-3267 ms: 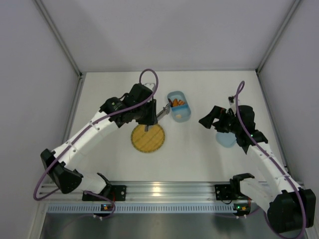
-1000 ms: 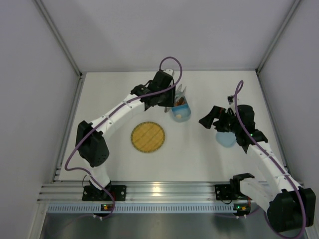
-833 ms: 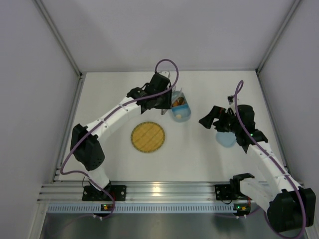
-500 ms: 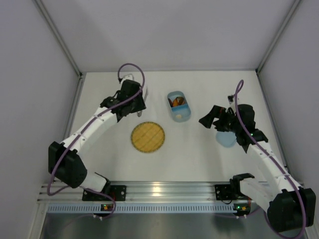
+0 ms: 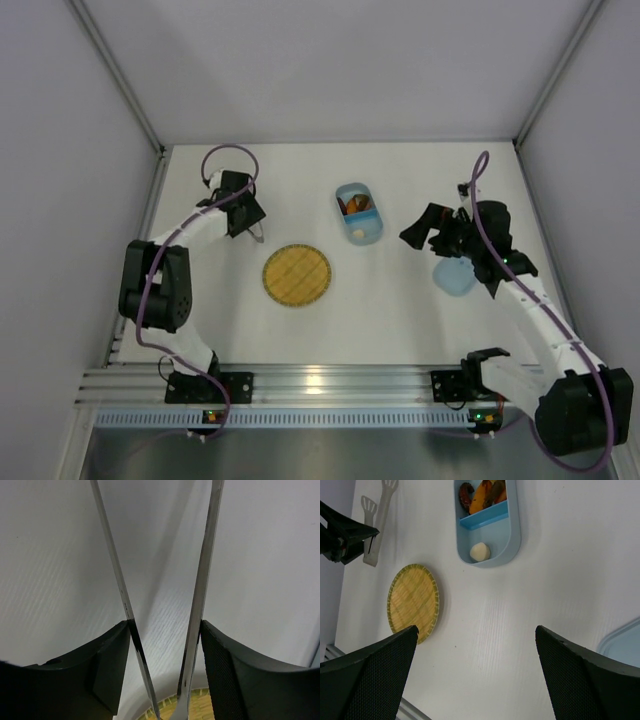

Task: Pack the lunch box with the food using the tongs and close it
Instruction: Place the clamp at the center of the board, then pick up the box lid from the center of the board.

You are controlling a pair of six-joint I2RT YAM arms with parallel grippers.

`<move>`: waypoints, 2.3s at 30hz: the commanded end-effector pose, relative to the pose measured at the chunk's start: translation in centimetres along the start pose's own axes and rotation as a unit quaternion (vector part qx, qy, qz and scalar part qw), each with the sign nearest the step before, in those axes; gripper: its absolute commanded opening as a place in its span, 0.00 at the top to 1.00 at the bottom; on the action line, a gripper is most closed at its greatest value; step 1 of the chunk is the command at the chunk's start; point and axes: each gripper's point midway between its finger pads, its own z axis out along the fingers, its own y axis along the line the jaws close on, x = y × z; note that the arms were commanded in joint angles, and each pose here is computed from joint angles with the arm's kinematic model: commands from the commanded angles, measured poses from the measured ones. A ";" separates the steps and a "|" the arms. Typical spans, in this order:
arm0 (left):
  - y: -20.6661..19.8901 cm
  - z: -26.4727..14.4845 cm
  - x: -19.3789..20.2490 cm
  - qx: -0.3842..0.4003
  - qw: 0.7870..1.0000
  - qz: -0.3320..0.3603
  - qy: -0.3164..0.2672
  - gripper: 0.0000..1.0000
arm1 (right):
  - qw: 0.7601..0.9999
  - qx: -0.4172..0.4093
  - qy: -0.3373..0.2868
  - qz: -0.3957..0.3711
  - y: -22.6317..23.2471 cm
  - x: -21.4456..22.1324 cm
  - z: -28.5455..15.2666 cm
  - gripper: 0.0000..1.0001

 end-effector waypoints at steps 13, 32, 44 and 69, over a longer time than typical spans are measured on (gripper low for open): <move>-1.6 4.3 -0.5 0.047 0.998 -0.050 0.012 0.21 | 0.996 0.086 0.004 0.004 -2.2 -1.3 0.3 0.01; -7.9 -6.9 -7.4 0.179 0.980 -0.021 -0.084 0.15 | 0.925 0.364 -0.053 0.095 -10.6 -1.9 -5.2 0.01; -21.2 -17.1 3.1 0.366 0.920 0.140 -0.010 0.16 | 0.882 0.350 -0.082 0.304 -19.0 1.3 -7.9 0.01; -28.7 -17.1 17.8 0.451 0.847 0.244 0.143 0.18 | 0.857 0.397 -0.083 0.318 -24.5 1.3 -5.9 0.41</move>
